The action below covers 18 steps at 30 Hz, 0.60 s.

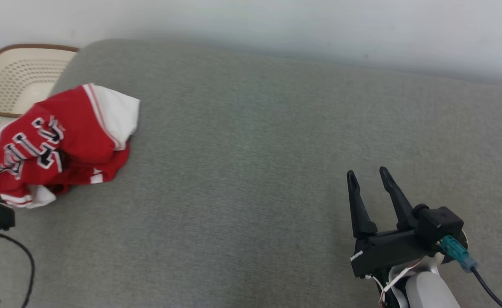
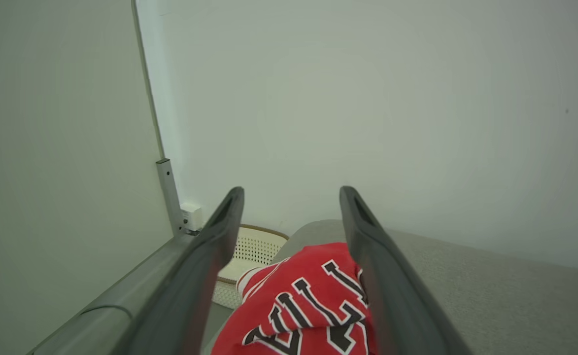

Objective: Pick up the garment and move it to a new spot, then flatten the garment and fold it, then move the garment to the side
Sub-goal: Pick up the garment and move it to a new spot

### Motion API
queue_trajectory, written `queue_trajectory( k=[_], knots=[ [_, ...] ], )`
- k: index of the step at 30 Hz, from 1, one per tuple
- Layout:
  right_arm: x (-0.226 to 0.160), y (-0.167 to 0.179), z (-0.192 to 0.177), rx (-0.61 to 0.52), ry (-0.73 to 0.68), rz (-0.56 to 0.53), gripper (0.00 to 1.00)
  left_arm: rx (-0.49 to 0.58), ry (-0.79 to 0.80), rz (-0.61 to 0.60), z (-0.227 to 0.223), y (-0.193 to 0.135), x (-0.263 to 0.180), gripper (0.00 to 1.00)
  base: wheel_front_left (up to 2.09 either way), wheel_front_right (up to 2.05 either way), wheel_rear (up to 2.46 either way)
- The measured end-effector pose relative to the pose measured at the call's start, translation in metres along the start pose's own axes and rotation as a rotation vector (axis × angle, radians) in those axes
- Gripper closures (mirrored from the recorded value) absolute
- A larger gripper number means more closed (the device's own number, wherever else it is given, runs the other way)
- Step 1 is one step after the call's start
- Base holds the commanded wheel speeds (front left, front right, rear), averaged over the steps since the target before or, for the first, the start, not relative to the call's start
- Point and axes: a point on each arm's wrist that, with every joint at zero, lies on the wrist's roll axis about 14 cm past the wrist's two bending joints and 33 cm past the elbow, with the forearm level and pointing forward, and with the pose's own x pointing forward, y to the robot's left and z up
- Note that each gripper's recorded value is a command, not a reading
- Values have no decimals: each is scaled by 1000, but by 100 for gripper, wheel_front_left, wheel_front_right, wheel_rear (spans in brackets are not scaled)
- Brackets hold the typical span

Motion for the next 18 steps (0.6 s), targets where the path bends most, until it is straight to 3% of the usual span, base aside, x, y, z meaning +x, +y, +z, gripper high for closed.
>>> queue_trajectory(
  k=[9, 18],
  knots=[
    [-14, -43, -24, 12, 44, -112, 0, 31, 188, -121, -64, -49, 54, 0, 0, 0, 0],
    [-25, -68, -33, 16, 60, -185, 0, 54, 366, -142, -121, -63, 67, 0, 0, 0, 0]
  ],
)
